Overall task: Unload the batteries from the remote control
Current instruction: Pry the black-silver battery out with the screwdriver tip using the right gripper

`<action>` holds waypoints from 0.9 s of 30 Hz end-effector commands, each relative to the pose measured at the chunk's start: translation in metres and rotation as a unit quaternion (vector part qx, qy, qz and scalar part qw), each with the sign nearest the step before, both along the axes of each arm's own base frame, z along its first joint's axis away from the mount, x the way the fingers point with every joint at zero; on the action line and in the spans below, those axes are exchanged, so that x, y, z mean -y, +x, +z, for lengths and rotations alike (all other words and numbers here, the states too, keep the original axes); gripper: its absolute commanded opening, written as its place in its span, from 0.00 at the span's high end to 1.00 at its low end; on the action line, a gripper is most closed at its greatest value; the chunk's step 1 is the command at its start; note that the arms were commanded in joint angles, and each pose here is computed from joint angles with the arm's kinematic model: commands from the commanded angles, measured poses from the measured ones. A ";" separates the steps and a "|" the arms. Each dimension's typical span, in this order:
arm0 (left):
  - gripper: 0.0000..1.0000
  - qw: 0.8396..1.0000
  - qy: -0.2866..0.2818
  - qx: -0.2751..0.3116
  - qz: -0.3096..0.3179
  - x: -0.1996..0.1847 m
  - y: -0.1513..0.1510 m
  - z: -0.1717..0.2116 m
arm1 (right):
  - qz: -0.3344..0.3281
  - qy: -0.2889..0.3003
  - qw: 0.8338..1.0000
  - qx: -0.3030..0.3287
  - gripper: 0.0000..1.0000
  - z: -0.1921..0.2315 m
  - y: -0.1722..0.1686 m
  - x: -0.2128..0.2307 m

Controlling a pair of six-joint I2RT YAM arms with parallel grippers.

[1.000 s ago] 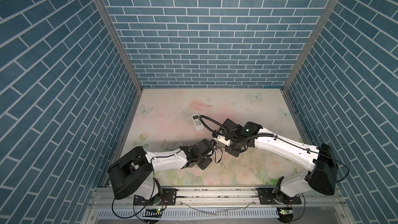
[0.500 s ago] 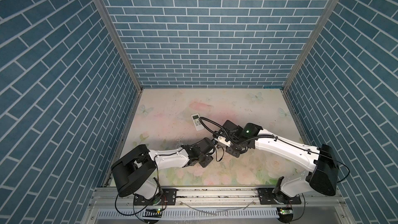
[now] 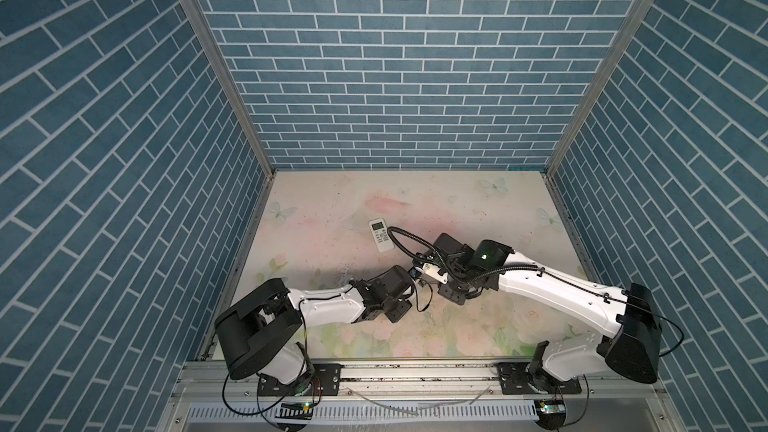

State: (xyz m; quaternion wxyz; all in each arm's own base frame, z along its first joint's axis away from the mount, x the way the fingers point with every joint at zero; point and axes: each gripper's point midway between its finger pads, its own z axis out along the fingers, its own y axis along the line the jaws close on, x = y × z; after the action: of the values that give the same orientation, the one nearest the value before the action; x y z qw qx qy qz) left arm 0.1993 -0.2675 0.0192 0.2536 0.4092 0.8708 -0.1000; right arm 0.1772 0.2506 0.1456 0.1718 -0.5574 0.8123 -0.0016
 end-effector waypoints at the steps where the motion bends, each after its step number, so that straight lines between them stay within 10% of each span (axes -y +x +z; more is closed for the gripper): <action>1: 0.47 0.998 0.005 -0.042 -0.049 0.003 -0.024 -0.015 | 0.002 0.081 0.995 0.065 1.00 0.027 0.022 -0.030; 21: 0.48 0.999 0.011 -0.034 -0.034 -0.003 -0.021 -0.014 | -0.039 0.043 0.995 0.080 1.00 0.023 0.026 -0.003; 27: 0.48 0.999 0.003 -0.017 -0.033 -0.001 -0.016 -0.006 | -0.128 0.076 0.989 -0.015 1.00 0.023 0.021 0.020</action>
State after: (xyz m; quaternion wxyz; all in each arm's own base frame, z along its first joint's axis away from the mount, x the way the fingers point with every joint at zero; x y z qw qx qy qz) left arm 0.1888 -0.2767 0.0184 0.2447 0.4271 0.8611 -0.1276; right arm 0.2107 0.2464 0.1649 0.2310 -0.4763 0.8483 0.0107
